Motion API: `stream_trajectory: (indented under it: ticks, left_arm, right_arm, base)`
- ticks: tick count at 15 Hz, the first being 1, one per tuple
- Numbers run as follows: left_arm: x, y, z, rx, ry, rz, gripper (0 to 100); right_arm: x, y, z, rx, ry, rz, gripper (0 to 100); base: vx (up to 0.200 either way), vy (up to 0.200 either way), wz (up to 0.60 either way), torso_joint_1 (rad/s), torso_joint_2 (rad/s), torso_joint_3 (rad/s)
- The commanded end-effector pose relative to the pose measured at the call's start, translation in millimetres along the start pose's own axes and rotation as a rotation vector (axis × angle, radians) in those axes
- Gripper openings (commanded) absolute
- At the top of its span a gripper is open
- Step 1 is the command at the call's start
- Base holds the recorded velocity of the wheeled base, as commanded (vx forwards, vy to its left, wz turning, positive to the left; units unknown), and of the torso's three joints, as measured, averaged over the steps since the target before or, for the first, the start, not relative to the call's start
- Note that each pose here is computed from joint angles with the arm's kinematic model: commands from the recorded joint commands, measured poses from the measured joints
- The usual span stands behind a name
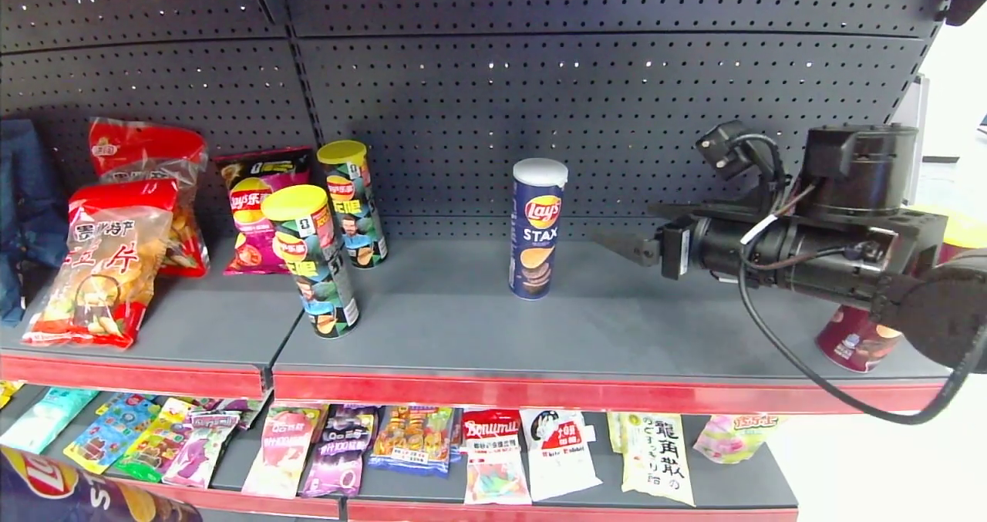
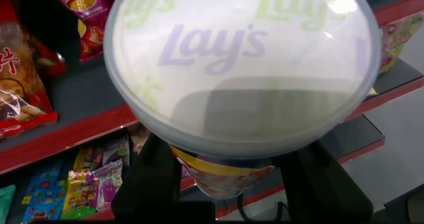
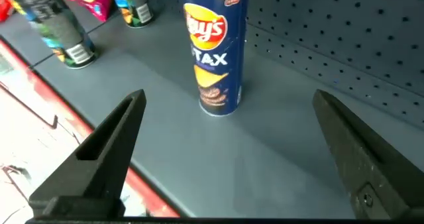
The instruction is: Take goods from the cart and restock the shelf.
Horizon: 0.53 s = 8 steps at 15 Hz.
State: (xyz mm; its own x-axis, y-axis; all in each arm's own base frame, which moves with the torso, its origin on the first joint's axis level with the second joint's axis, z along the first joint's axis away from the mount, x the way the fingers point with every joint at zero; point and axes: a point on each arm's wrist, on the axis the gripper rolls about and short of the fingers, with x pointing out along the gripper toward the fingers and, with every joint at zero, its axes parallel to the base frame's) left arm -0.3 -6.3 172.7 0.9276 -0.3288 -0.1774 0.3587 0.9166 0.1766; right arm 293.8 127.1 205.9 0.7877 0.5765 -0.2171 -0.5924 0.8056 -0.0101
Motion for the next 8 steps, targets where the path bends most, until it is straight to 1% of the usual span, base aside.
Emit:
stream_trajectory:
  ticks: [1,3,4,6,8]
  left_arm:
    - [0.7,0.3,0.3,-0.001,0.004,-0.001,0]
    - [1.8,0.6,0.0,-0.003,0.011,-0.003,0]
    - [2.1,0.6,0.0,-0.002,0.013,-0.003,0]
    - [2.1,0.6,0.0,-0.002,0.013,-0.003,0]
    - [2.2,0.8,0.4,-0.002,0.013,-0.001,0]
  right_arm:
    - [29.0,-3.9,-9.0,0.006,0.032,0.008,100]
    - [44.7,-2.4,-10.3,0.004,0.033,0.020,100]
    - [52.5,-1.9,-9.0,-0.001,0.020,0.020,100]
    - [66.3,3.8,-9.6,-0.008,-0.002,0.028,100]
    - [74.9,14.5,-13.1,-0.010,0.004,0.056,100]
  base:
    - [0.000,0.000,0.00,0.000,0.00,0.000]
    - [0.000,0.000,0.00,0.000,0.00,0.000]
    - [0.000,0.000,0.00,0.000,0.00,0.000]
    - [0.000,0.000,0.00,0.000,0.00,0.000]
    - [0.000,0.000,0.00,0.000,0.00,0.000]
